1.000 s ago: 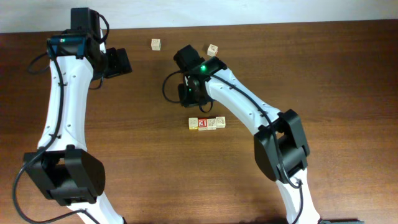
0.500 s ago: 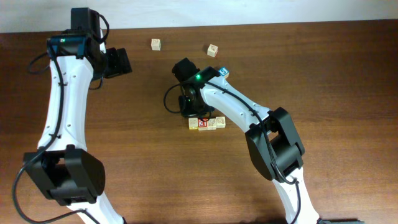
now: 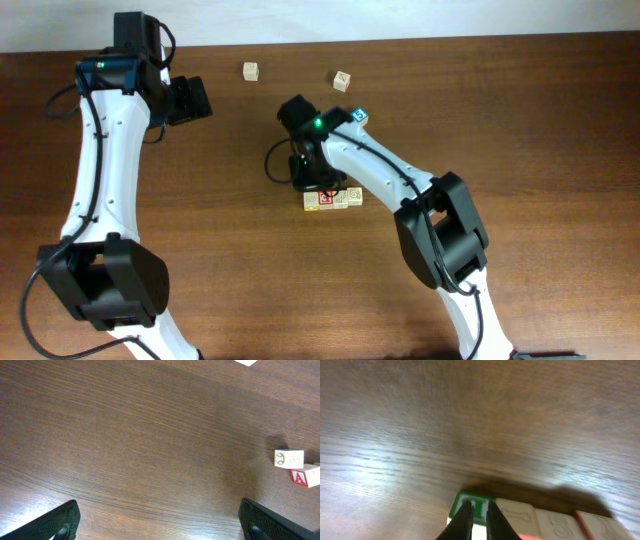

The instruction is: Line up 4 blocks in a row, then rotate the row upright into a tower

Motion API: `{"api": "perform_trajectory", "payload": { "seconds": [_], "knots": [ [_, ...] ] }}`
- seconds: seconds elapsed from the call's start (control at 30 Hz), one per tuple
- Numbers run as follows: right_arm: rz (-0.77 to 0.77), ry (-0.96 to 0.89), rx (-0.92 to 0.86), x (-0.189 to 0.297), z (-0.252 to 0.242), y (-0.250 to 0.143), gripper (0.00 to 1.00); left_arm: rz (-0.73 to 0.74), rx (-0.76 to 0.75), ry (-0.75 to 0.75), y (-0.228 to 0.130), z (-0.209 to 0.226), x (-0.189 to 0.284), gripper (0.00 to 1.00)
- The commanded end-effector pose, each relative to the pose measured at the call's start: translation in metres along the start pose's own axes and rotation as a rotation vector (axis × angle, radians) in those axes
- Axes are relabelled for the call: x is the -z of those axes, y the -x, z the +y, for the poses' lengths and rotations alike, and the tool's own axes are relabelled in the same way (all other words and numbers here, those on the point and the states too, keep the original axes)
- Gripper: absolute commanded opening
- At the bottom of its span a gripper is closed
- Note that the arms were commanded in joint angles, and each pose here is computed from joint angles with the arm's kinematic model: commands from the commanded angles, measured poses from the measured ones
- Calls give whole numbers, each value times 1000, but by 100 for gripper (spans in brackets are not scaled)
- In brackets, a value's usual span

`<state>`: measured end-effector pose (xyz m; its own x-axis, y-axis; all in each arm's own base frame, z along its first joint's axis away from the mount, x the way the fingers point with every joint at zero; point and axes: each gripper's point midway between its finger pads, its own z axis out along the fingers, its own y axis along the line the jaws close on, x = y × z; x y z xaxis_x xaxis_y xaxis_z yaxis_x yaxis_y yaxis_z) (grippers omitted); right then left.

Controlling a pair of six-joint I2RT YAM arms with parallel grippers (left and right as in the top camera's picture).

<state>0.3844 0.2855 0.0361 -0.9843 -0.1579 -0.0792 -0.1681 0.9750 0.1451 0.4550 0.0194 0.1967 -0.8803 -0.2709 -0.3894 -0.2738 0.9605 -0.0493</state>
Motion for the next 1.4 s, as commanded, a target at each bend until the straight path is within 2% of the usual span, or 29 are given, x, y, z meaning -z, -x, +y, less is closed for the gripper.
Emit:
{"api": "perform_trajectory", "payload": {
  "seconds": [0.0,0.13,0.27,0.4,0.53,0.67,0.73,0.97,1.37],
  "knots": [
    [-142,45,-30,87,-17,47,12,-42,12,-58,13,-8,28,99],
    [-213,125,-39,195,-63,54,17,-81,9,-140,14,-18,78,99],
    [-138,130,-74,213,-115,35,17,-103,9,-144,1,-13,112,98],
    [-86,120,-43,192,-119,31,17,-175,12,-131,5,-7,134,99],
    [-11,119,-8,122,-105,32,17,-174,12,-127,6,-7,132,99],
    [-4,121,49,57,-84,29,16,-179,13,-121,7,-6,132,99],
    [-15,48,22,35,-90,27,16,-179,13,-121,7,-6,132,99],
    [35,42,19,1,-94,7,16,-183,13,-121,8,-6,133,99],
    [87,59,44,-2,-79,-9,16,-182,13,-122,8,-6,132,99]
  ]
}}
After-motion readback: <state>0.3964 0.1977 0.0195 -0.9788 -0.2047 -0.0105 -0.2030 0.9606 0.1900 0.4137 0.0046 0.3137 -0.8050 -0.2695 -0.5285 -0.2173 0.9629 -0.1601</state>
